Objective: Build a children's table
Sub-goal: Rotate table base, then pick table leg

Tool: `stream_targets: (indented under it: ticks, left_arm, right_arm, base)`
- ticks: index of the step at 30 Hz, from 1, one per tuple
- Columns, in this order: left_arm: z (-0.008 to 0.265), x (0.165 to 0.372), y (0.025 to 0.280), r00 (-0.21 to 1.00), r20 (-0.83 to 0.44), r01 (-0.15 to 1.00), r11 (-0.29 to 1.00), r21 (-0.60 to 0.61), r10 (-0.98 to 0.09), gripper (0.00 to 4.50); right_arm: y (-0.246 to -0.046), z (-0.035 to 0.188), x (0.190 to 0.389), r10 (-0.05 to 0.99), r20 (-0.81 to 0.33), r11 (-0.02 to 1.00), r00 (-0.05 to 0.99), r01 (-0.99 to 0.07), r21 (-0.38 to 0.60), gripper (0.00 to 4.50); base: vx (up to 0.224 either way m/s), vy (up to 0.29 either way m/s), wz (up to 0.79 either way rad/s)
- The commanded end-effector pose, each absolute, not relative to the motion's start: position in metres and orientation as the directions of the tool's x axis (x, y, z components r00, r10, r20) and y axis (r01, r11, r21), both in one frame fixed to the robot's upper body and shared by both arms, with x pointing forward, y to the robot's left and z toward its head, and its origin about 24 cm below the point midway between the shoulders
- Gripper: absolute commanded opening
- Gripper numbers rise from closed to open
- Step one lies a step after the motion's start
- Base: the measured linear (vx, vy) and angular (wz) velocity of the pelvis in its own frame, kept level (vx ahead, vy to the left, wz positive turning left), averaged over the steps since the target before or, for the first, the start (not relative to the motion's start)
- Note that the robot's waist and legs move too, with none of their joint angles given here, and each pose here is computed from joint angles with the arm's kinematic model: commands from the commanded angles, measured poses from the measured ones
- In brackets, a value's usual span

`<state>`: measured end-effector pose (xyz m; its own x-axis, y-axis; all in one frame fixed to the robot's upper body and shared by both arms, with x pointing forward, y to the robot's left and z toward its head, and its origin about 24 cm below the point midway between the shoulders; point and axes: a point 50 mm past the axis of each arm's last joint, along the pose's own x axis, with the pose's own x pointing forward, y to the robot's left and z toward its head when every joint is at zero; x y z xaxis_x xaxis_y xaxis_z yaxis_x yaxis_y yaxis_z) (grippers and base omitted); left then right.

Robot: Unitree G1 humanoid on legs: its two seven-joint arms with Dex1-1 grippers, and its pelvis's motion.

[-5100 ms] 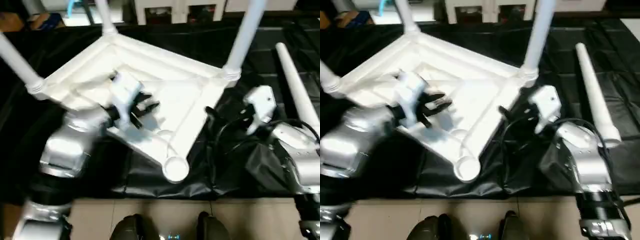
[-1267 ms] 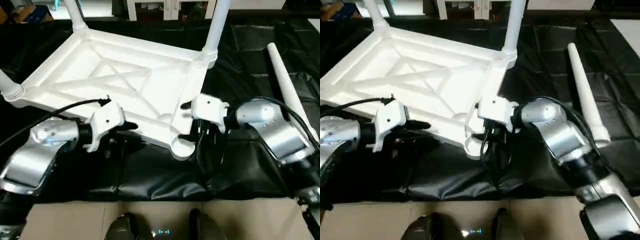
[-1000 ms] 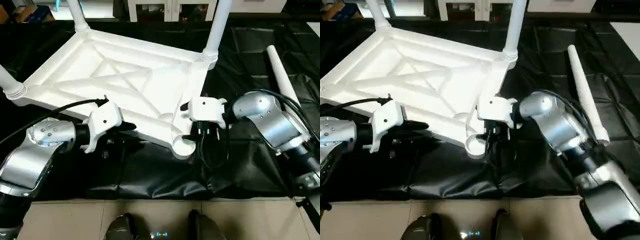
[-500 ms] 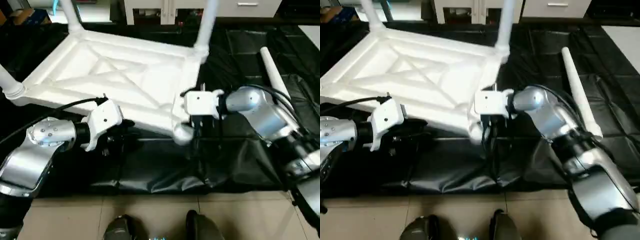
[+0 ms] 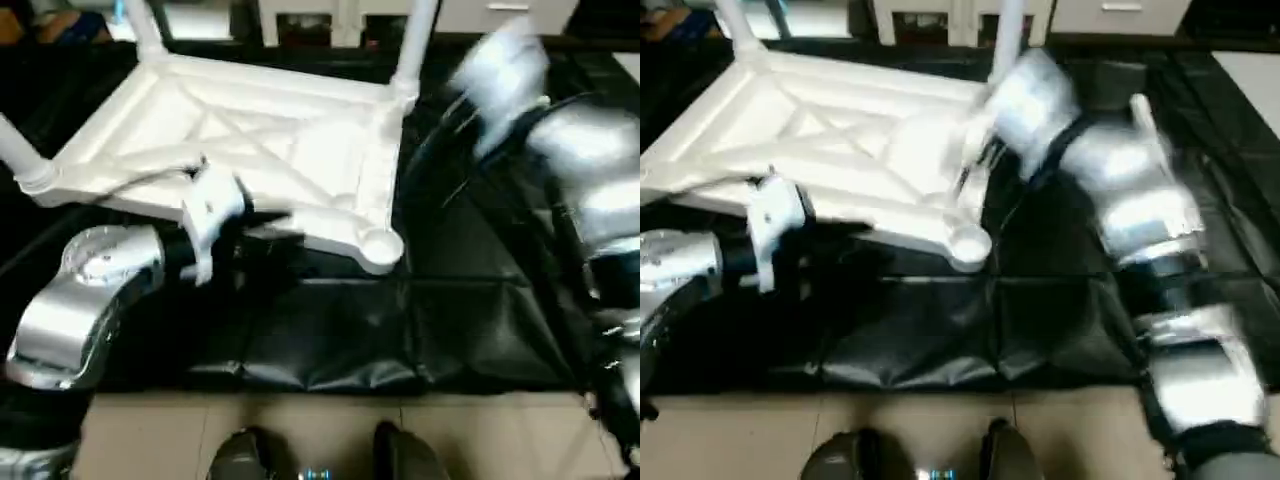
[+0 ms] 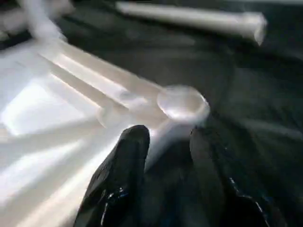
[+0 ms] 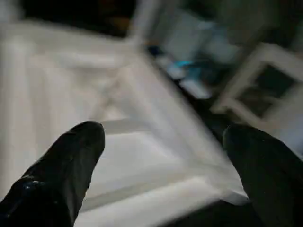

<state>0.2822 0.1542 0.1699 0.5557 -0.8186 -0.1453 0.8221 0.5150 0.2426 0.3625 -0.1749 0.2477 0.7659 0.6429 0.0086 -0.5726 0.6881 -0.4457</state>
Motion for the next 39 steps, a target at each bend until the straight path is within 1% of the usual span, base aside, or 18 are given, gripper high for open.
stream_targets:
  ticks: [1,2,4,5,6,8,10,14,17,18,21,22,24,29,32,33,34,39]
  left_arm:
    - [0.174,0.296,0.146,0.664,-0.057,0.738,0.641,0.212,-0.745,1.73]
    - [0.170,0.302,0.139,0.699,-0.059,0.708,0.679,0.195,-0.712,1.73]
    - [0.168,0.304,0.131,0.703,-0.061,0.705,0.683,0.191,-0.709,1.73]
    - [0.168,0.304,0.131,0.703,-0.061,0.705,0.683,0.191,-0.709,1.73]
    - [0.167,0.303,0.119,0.687,-0.054,0.721,0.670,0.176,-0.725,1.73]
    - [0.169,0.301,0.104,0.653,-0.036,0.753,0.642,0.146,-0.757,1.73]
    - [0.171,0.295,0.090,0.590,-0.029,0.803,0.583,0.123,-0.807,1.73]
    - [0.174,0.286,0.082,0.507,-0.030,0.859,0.502,0.105,-0.861,1.73]
    - [0.177,0.270,0.076,0.361,-0.062,0.932,0.357,0.067,-0.930,1.73]
    - [0.178,0.268,0.076,0.343,-0.063,0.939,0.339,0.061,-0.937,1.73]
    - [0.182,0.265,0.077,0.321,-0.060,0.947,0.318,0.055,-0.945,1.73]
    - [0.185,0.264,0.079,0.321,-0.057,0.947,0.318,0.056,-0.946,1.73]
    - [0.186,0.265,0.080,0.323,-0.059,0.946,0.320,0.059,-0.945,1.73]
    - [0.186,0.259,0.084,0.297,-0.084,0.954,0.292,0.061,-0.951,1.73]
    - [0.187,0.256,0.085,0.281,-0.090,0.959,0.277,0.057,-0.955,1.76]
    - [0.188,0.256,0.085,0.277,-0.093,0.961,0.273,0.056,-0.956,1.76]
    - [0.188,0.255,0.085,0.271,-0.097,0.962,0.266,0.056,-0.958,1.76]
    - [0.188,0.255,0.086,0.266,-0.099,0.963,0.261,0.060,-0.959,1.76]
  right_arm:
    - [-0.226,0.235,0.366,0.428,-0.028,0.833,0.903,-0.406,-0.376,4.50]
    - [-0.249,0.225,0.364,0.327,-0.080,0.868,0.942,-0.333,-0.369,4.50]
    - [-0.266,0.215,0.361,0.248,-0.132,0.891,0.960,-0.280,-0.358,4.50]
    - [-0.266,0.215,0.361,0.248,-0.132,0.891,0.960,-0.280,-0.358,4.50]
    - [-0.288,0.201,0.358,0.143,-0.202,0.922,0.969,-0.205,-0.329,4.50]
    - [-0.310,0.188,0.352,0.044,-0.264,0.948,0.963,-0.124,-0.294,4.50]
    - [-0.333,0.178,0.344,-0.089,-0.322,0.952,0.943,-0.015,-0.307,4.50]
    - [-0.344,0.170,0.339,-0.114,-0.369,0.965,0.922,0.015,-0.263,4.50]
    - [-0.352,0.154,0.334,-0.125,-0.473,0.982,0.872,0.040,-0.186,4.50]
    - [-0.352,0.152,0.334,-0.112,-0.485,0.984,0.867,0.029,-0.177,4.50]
    - [-0.349,0.149,0.335,-0.075,-0.506,0.993,0.860,0.018,-0.116,4.50]
    - [-0.346,0.147,0.336,-0.032,-0.528,0.998,0.848,0.000,-0.061,4.50]
    - [-0.345,0.144,0.336,-0.009,-0.550,1.000,0.835,-0.002,-0.018,4.50]
    - [-0.347,0.133,0.331,-0.008,-0.634,0.999,0.774,0.027,0.021,4.50]
    - [-0.349,0.129,0.328,-0.013,-0.671,0.997,0.741,0.063,0.050,4.13]
    - [-0.350,0.128,0.327,-0.006,-0.682,0.994,0.731,0.078,0.075,4.13]
    - [-0.351,0.127,0.325,0.006,-0.693,0.989,0.721,0.099,0.111,3.94]
    - [-0.356,0.128,0.320,0.051,-0.682,0.968,0.730,0.132,0.214,3.54]
  base:
    - [0.000,0.000,0.00]
    - [0.000,0.000,0.00]
    - [0.000,0.000,0.00]
    - [0.000,0.000,0.00]
    - [0.000,0.000,0.00]
    - [0.000,0.000,0.00]
    - [0.000,0.000,0.00]
    - [0.000,0.000,0.00]
    - [0.000,0.000,0.00]
    - [0.000,0.000,0.00]
    - [0.000,0.000,0.00]
    - [0.000,0.000,0.00]
    - [0.000,0.000,0.00]
    - [0.000,0.000,0.00]
    - [0.000,0.000,0.00]
    - [0.000,0.000,0.00]
    - [0.000,0.000,0.00]
    - [0.000,0.000,0.00]
